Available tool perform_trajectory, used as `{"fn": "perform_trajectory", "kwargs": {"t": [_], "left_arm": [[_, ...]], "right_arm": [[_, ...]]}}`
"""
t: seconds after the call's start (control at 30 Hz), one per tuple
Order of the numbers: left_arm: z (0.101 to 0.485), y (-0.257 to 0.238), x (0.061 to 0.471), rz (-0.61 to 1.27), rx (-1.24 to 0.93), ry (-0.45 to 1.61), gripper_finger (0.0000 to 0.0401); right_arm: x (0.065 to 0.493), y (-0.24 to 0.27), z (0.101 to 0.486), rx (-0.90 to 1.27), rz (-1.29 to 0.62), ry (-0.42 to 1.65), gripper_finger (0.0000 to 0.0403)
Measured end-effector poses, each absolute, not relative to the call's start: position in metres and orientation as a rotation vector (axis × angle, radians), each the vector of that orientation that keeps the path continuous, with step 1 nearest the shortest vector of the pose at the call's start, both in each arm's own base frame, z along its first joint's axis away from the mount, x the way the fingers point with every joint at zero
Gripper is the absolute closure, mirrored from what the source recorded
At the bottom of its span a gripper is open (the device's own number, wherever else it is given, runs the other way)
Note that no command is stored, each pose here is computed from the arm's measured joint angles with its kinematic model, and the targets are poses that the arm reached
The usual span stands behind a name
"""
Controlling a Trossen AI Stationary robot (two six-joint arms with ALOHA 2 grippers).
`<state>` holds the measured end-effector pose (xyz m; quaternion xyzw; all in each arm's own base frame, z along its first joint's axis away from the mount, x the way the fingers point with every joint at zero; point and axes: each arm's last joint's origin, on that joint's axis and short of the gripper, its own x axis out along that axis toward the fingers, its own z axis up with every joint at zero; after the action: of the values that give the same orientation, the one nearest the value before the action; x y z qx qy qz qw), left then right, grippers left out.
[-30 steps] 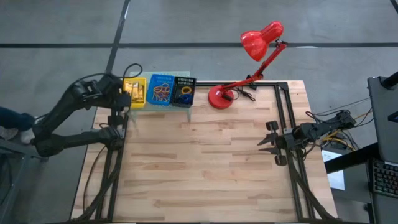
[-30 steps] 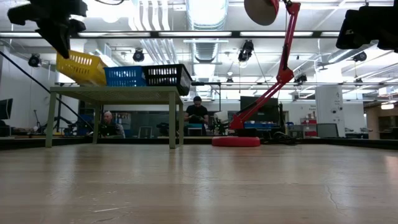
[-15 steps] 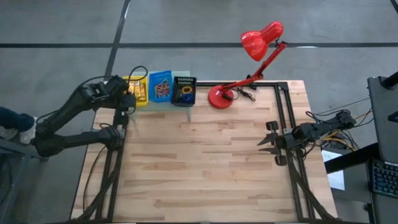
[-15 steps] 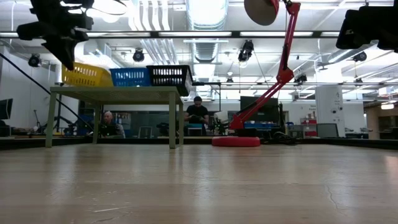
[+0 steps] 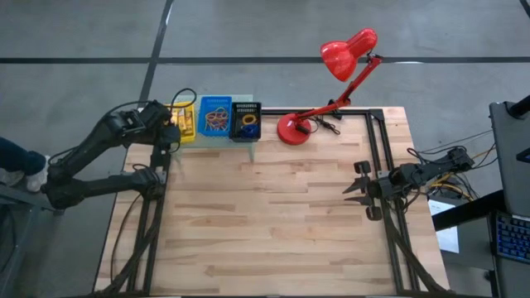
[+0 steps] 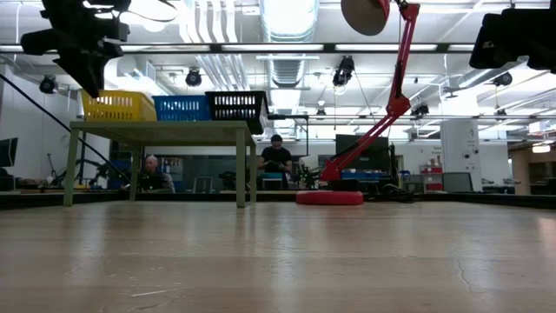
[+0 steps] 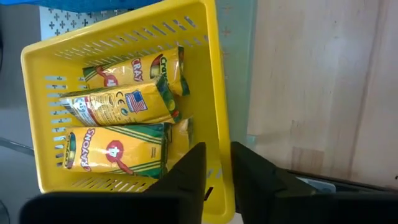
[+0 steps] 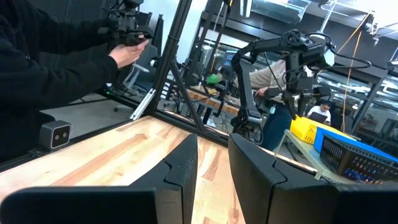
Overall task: Pick & Place Office Desk Supplies
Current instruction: Put the yellow basket filled with crayon boxes on the shelf, then return to Home Position
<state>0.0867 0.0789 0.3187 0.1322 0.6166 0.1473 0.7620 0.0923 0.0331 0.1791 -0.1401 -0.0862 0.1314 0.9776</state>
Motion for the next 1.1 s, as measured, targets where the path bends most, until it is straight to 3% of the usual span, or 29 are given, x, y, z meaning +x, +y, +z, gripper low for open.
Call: {"fn": "perform_trajectory", "kwargs": {"t": [0.53, 0.8, 1.1], "left_arm": [[0.328, 0.078, 0.086, 0.339, 0.288, 1.306, 0.0224], [0.336, 0.077, 0.085, 0.393, 0.239, 1.273, 0.0197], [0.371, 0.072, 0.081, 0.433, 0.251, 1.124, 0.0185]], "right_arm": [[0.092, 0.033, 0.179, -0.282, 0.265, -0.174, 0.0316], [0.092, 0.033, 0.179, -0.282, 0.264, -0.174, 0.0316], [0.092, 0.033, 0.179, -0.282, 0.265, -0.174, 0.0316]]}}
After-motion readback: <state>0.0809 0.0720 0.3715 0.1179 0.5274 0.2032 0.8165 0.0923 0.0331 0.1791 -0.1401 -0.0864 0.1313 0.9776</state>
